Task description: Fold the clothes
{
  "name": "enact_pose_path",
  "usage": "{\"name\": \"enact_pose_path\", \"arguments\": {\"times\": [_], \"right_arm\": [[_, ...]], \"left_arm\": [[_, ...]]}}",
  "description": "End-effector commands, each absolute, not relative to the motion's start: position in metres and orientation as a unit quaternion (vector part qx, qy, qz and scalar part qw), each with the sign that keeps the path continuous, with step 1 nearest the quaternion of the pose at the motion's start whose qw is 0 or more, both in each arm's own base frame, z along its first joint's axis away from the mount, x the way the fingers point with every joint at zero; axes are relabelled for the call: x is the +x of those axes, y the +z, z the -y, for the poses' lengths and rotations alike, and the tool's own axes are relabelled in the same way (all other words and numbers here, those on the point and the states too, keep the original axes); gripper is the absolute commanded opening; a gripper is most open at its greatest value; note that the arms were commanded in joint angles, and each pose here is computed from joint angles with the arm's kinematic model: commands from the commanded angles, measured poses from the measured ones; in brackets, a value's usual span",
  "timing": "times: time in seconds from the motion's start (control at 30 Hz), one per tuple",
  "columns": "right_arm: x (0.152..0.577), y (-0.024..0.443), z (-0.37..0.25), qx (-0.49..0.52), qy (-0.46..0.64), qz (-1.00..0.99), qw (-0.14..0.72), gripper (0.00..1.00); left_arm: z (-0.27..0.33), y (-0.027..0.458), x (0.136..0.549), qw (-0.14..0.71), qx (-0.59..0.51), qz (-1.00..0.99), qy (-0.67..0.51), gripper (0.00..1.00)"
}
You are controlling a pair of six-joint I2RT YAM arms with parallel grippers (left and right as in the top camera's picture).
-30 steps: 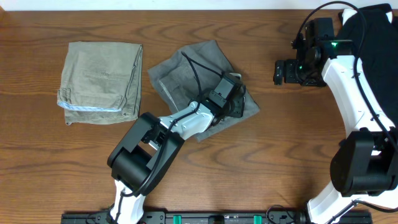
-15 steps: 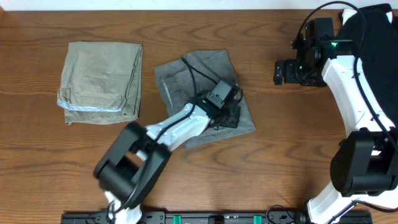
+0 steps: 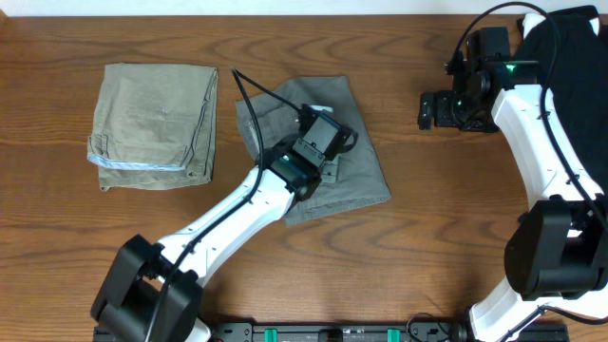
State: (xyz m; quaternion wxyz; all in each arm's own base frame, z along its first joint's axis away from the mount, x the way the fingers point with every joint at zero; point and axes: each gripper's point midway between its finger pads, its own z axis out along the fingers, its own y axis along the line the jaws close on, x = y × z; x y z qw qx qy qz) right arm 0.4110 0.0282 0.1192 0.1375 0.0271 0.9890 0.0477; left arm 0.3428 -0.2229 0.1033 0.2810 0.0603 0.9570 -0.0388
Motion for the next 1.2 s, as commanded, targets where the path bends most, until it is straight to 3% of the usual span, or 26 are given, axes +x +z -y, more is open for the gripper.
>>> {"name": "enact_pose_path", "arguments": {"times": [0.0, 0.2, 0.6, 1.17], "right_arm": [[0.411, 0.119, -0.028, 0.029, 0.045, -0.989, 0.137, 0.99], [0.411, 0.119, -0.029, 0.029, 0.046, -0.989, 0.138, 0.99], [0.411, 0.119, -0.029, 0.029, 0.046, -0.989, 0.138, 0.99], [0.411, 0.119, -0.028, 0.029, 0.045, -0.989, 0.138, 0.99]], "left_arm": [[0.182, 0.095, 0.359, 0.288, 0.006, -0.957, 0.029, 0.67], [0.147, 0.076, 0.377, 0.266, -0.056, -0.962, 0.036, 0.68], [0.132, 0.003, 0.37, 0.177, -0.088, -0.979, 0.052, 0.74], [0.13, -0.011, 0.361, 0.147, -0.136, -0.979, 0.03, 0.86]]}}
